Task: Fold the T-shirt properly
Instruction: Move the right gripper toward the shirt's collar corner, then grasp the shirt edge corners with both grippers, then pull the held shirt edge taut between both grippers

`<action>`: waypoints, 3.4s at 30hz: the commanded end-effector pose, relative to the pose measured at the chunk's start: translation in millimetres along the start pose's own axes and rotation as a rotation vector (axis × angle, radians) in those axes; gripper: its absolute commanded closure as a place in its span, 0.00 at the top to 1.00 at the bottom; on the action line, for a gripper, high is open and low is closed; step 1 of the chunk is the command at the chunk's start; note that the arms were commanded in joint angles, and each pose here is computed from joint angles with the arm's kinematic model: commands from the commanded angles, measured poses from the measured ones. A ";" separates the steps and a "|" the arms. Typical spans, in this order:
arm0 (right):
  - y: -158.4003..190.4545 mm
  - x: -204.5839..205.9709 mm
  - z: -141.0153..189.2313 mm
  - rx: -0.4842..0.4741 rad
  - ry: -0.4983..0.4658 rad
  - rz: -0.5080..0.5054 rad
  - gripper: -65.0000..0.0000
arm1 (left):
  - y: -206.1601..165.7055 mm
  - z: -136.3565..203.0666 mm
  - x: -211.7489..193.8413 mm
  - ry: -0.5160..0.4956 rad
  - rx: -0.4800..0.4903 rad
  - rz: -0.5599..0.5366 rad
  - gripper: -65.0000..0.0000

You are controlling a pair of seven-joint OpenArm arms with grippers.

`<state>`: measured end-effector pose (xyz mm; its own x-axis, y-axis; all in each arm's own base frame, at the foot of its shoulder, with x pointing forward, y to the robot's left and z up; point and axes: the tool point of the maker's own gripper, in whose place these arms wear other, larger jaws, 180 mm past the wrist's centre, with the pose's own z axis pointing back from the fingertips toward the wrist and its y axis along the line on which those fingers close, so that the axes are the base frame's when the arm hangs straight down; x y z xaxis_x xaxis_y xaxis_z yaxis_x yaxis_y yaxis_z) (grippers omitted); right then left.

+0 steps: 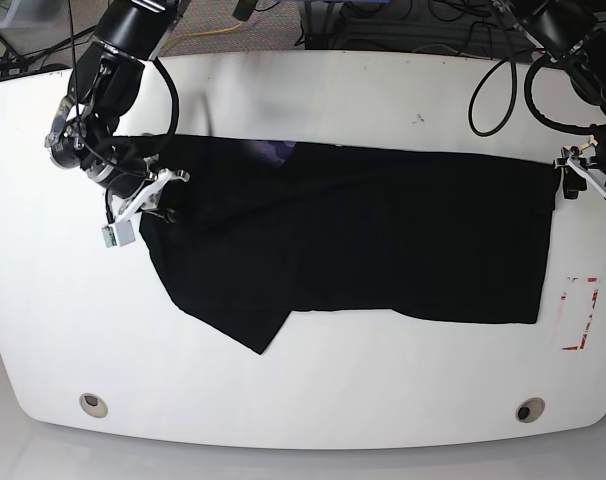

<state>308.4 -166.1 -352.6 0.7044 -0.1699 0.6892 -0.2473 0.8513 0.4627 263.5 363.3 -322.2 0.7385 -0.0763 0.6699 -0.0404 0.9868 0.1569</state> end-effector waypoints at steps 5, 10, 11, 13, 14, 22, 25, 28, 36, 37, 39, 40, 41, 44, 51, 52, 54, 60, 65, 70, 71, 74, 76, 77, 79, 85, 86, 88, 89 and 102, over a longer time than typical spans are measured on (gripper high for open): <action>-19.2 23.4 -4.5 0.003 -0.026 0.009 0.05 | 7.8 6.1 15.2 -0.047 0.020 -0.017 0.65; -45.8 28.1 3.2 -0.039 -0.007 0.004 0.27 | 12.7 7.7 13.2 -0.036 0.029 -0.030 0.65; -51.6 30.1 8.0 -0.054 -0.002 0.014 0.35 | 13.2 7.9 13.4 -0.036 0.030 -0.031 0.65; -58.3 34.5 17.2 -0.077 -0.007 0.032 0.50 | 13.1 7.9 14.9 -0.040 0.029 -0.030 0.65; -59.9 32.7 21.1 -0.085 -0.001 0.040 0.56 | 13.1 7.9 14.9 -0.040 0.029 -0.030 0.65; -51.4 6.1 60.2 -0.165 0.041 0.143 0.75 | 12.8 7.7 18.5 -0.050 0.028 -0.029 0.65; -57.4 -11.2 69.5 -0.205 0.063 0.079 0.75 | 14.2 7.9 31.1 -0.093 0.032 -0.028 0.65; -62.1 -24.3 73.8 -0.228 0.062 0.030 0.75 | 2.5 5.6 47.7 -0.186 0.002 -0.060 0.65; -69.3 -52.2 65.2 -0.220 0.080 -0.056 0.75 | -30.2 -19.9 45.0 -0.200 -0.083 -0.182 0.66; -71.5 -55.5 64.5 -0.221 0.084 -0.068 0.75 | -29.6 -22.5 43.3 -0.195 -0.085 -0.175 0.66; -72.1 -60.0 61.7 -0.217 0.078 -0.083 0.75 | -29.6 -27.6 37.7 -0.185 -0.095 -0.157 0.66; -73.0 -60.4 61.8 -0.218 0.071 -0.087 0.75 | -29.8 -29.1 36.3 -0.186 -0.099 -0.150 0.66; -73.8 -62.0 61.1 -0.218 0.070 -0.094 0.75 | -29.9 -30.5 35.1 -0.187 -0.103 -0.145 0.66; -77.5 -69.8 60.4 -0.221 0.083 -0.118 0.71 | -30.7 -34.6 28.9 -0.186 -0.114 -0.127 0.66; -71.7 -75.2 54.6 -0.205 0.079 -0.141 0.42 | -30.4 -45.2 10.8 -0.140 -0.132 -0.091 0.65; -71.3 -75.5 54.3 -0.205 0.079 -0.142 0.41 | -30.5 -46.6 8.1 -0.133 -0.135 -0.085 0.65; -70.9 -75.6 54.0 -0.203 0.080 -0.142 0.41 | -31.0 -47.9 5.9 -0.127 -0.138 -0.082 0.65; -65.5 -77.4 49.9 -0.192 0.073 -0.154 0.41 | -32.1 -48.3 -11.4 -0.088 -0.145 -0.079 0.65; -64.0 -79.3 48.8 -0.188 0.074 -0.159 0.41 | -32.2 -44.6 -24.6 -0.064 -0.146 -0.081 0.65; -63.6 -80.2 48.7 -0.188 0.075 -0.161 0.41 | -23.1 -42.3 -32.5 -0.039 -0.134 -0.095 0.65; -63.6 -80.2 48.7 -0.188 0.075 -0.161 0.41 | -22.6 -42.5 -32.9 -0.038 -0.134 -0.094 0.65; -63.6 -80.2 48.7 -0.188 0.075 -0.161 0.41 | -23.6 -46.0 -39.1 -0.021 -0.142 -0.082 0.65; -63.2 -80.4 48.4 -0.187 0.075 -0.162 0.41 | -24.7 -50.0 -47.0 0.000 -0.151 -0.067 0.65; -63.2 -80.4 48.4 -0.187 0.075 -0.162 0.40 | -24.7 -51.4 -50.3 0.009 -0.154 -0.061 0.65; -63.2 -80.4 48.4 -0.187 0.075 -0.162 0.40 | -24.9 -54.3 -48.0 0.007 -0.155 -0.053 0.63; -63.5 -78.3 47.7 -0.186 0.068 -0.162 0.15 | -38.2 -60.3 -48.6 0.023 -0.190 -0.080 0.13; -63.5 -78.3 47.7 -0.186 0.068 -0.162 0.10 | -38.6 -60.4 -48.9 0.025 -0.191 -0.081 0.08; -63.3 -77.8 47.7 -0.186 0.068 -0.160 0.02 | -38.8 -59.1 -53.4 0.037 -0.191 -0.084 0.02; -63.1 -78.1 48.0 -0.187 0.068 -0.160 0.02 | -39.2 -57.9 -57.4 0.044 -0.192 -0.086 0.02; -46.3 -98.1 79.7 -0.213 0.120 -0.082 0.01 | -46.2 -3.5 -83.4 0.061 -0.163 -0.236 0.02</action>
<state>191.2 -223.5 -413.3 0.8205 -0.2159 0.5293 -0.0184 0.9155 0.4019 202.9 317.7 -403.5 0.7765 -0.2790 0.5650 0.2439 0.9598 0.1387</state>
